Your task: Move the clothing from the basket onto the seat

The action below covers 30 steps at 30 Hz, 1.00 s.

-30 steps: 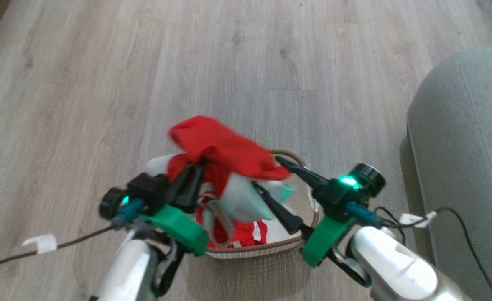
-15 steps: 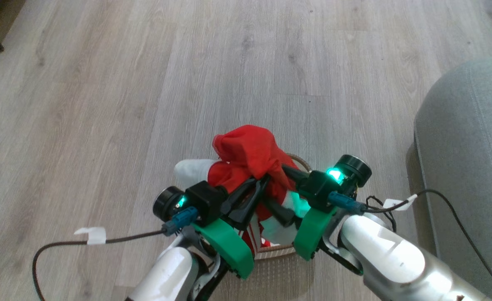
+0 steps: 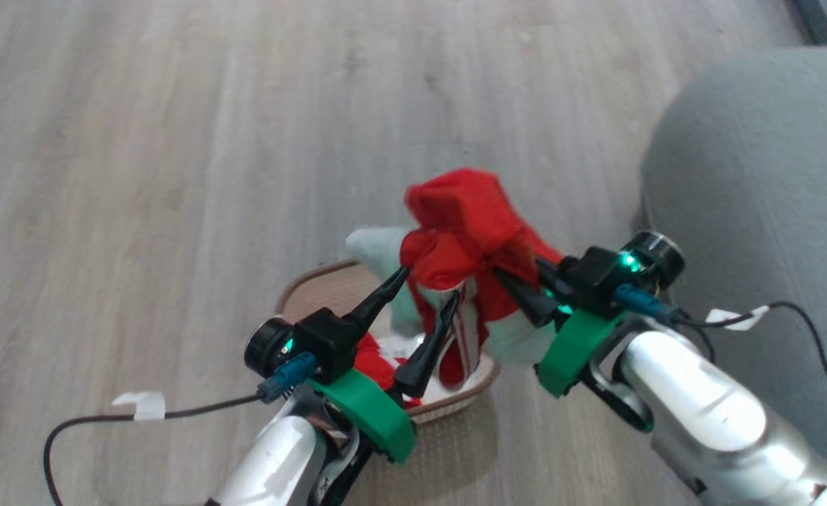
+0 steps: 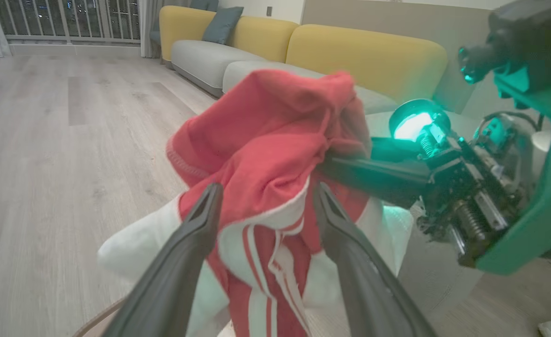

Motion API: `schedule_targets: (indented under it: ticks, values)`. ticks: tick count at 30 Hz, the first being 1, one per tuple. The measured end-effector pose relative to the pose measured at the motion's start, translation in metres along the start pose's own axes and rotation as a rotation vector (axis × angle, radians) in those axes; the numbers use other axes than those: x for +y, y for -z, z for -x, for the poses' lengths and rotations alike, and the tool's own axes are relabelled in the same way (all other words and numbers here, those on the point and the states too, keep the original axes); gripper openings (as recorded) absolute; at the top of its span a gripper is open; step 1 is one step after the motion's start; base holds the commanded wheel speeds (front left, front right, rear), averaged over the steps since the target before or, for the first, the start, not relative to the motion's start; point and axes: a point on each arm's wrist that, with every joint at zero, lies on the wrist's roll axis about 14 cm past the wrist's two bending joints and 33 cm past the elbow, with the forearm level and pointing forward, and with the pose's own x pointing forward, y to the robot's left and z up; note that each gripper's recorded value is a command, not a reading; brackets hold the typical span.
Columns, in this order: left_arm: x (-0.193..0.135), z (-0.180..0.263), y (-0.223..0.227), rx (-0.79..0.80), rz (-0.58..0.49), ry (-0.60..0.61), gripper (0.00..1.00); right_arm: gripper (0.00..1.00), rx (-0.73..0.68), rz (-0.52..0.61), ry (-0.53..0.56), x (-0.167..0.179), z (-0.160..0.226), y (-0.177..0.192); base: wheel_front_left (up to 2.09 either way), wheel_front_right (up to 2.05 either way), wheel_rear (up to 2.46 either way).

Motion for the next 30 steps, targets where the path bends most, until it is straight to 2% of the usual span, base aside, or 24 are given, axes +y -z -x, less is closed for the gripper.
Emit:
schedule_targets:
  ticks: [5,11,16,22,27,30]
  values:
    - [-0.026,-0.017,0.015,0.017,0.029,0.099,1.00,0.00,-0.013,0.001,0.136,-0.037,0.029,-0.004,0.00,0.00,0.00]
    - [-0.079,-0.032,0.034,0.054,0.071,0.280,1.00,0.00,0.034,-0.013,0.295,-0.067,0.082,0.012,0.00,0.00,0.00]
    - [-0.105,-0.038,0.046,0.082,0.099,0.368,1.00,0.00,0.052,-0.010,0.423,-0.091,0.121,0.015,0.00,0.00,0.00]
    - [-0.111,-0.046,0.053,0.091,0.127,0.395,1.00,0.00,0.054,-0.004,0.487,-0.106,0.135,0.014,0.00,0.00,0.00]
    - [-0.103,-0.055,0.056,0.088,0.141,0.384,1.00,0.00,0.046,-0.004,0.507,-0.118,0.131,0.014,0.00,0.00,0.00]
    - [-0.095,-0.067,0.056,0.069,0.140,0.381,1.00,0.00,0.039,-0.005,0.547,-0.137,0.130,0.015,0.00,0.00,0.00]
